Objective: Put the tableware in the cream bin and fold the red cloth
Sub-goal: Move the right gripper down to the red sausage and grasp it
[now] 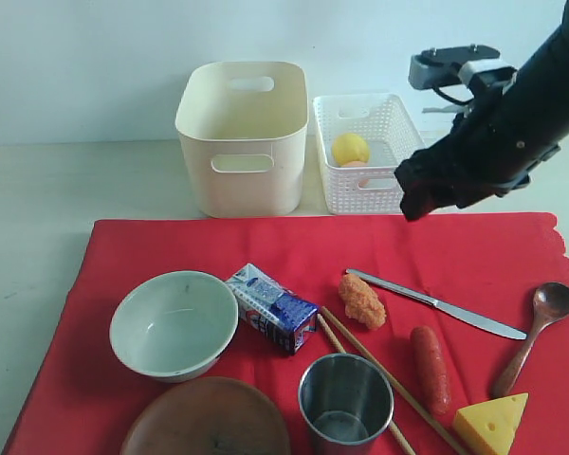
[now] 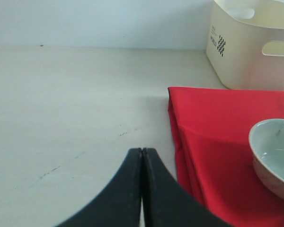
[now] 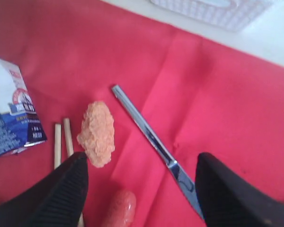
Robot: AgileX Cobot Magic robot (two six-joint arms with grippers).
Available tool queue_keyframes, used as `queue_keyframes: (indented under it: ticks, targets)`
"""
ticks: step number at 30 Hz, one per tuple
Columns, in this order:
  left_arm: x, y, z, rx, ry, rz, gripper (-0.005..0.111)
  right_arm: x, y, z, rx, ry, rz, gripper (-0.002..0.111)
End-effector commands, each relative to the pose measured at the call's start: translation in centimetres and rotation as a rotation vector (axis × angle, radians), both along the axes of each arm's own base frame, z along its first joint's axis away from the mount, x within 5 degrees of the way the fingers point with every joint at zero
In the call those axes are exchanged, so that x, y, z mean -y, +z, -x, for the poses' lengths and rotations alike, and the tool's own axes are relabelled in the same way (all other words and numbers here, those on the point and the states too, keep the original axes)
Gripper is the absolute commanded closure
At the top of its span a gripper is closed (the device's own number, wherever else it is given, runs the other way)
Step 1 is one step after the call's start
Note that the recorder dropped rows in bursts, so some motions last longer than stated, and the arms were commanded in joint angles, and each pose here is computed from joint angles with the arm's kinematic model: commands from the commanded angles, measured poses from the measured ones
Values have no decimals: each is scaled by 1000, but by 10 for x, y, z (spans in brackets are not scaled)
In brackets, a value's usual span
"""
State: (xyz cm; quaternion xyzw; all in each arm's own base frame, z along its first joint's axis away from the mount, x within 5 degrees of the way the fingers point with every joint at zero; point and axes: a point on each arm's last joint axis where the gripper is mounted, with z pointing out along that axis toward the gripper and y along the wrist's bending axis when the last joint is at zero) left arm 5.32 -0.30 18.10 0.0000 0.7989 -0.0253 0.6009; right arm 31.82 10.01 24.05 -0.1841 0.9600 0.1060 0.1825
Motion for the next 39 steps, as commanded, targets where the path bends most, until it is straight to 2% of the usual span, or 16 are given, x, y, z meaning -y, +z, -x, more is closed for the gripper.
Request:
queue_keyframes:
  ticks: [1,7,13,25,33,39]
  targets:
    - [0,0,0,16,-4,0,107,1,-19,15,-65,-28,9,48]
    - [0,0,0,16,-4,0,107,-15,-44,38,-107,5,89,50]
    - [0,0,0,16,-4,0,107,-14,-63,45,-147,-61,193,50]
    - [0,0,0,16,-4,0,107,-19,-99,40,-256,-91,191,50]
    - [0,0,0,16,-4,0,107,-28,-114,40,-303,-44,124,50]
    - [0,0,0,16,-4,0,107,-29,-126,39,-325,-43,131,52]
